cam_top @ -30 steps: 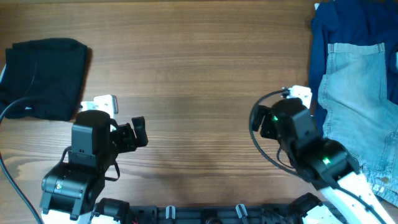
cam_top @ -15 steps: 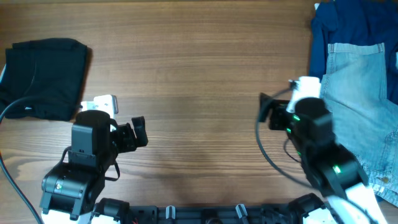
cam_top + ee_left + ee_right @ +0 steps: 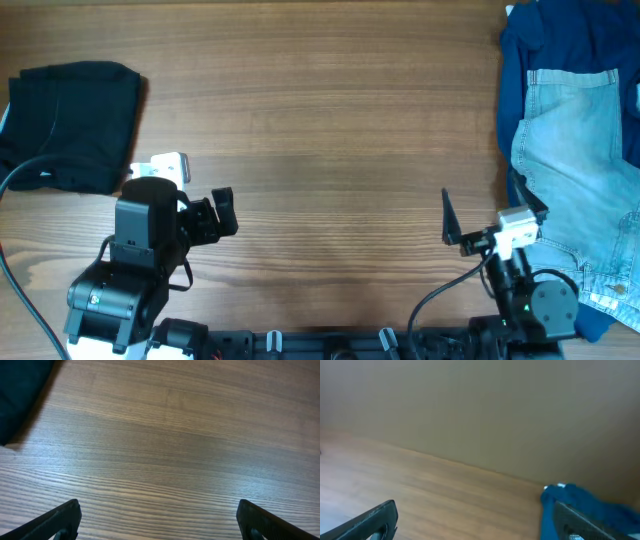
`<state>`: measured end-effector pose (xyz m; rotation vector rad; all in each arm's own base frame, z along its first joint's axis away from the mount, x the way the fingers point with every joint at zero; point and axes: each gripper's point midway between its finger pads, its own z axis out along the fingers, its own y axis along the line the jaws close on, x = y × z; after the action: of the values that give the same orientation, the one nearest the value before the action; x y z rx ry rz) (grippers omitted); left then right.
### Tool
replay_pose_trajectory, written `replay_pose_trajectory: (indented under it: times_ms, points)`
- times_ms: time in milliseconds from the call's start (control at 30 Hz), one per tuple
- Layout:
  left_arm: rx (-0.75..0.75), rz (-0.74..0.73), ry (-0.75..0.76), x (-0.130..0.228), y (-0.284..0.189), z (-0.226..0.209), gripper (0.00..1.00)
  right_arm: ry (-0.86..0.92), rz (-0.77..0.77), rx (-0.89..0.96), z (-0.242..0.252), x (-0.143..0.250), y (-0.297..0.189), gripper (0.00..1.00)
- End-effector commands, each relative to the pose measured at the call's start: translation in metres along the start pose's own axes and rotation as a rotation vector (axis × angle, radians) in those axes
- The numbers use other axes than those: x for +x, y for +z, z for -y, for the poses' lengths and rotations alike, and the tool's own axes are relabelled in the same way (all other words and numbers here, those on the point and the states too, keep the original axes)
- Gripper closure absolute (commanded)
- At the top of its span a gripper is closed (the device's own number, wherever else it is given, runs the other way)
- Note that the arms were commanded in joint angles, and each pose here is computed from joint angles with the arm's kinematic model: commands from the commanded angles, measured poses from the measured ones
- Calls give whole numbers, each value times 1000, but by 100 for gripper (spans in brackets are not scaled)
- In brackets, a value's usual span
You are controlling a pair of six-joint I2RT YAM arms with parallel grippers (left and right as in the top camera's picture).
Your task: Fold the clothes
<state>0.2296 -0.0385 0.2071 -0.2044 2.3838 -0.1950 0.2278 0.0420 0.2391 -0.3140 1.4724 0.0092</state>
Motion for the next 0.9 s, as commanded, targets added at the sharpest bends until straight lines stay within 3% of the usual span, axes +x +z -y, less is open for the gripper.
replay_pose_trajectory:
  times_ms: [0, 67, 133, 867]
  points:
    - [-18, 8, -12, -1, 0, -4, 0, -89, -7, -40, -10, 31, 6, 0]
    - [-18, 8, -12, -1, 0, -4, 0, 22, -56, -83, -20, 59, 9, 0]
    - [-18, 8, -12, -1, 0, -4, 0, 132, -55, -85, -21, 57, 9, 0]
    - [-18, 8, -12, -1, 0, -4, 0, 135, -57, -85, -21, 57, 9, 0]
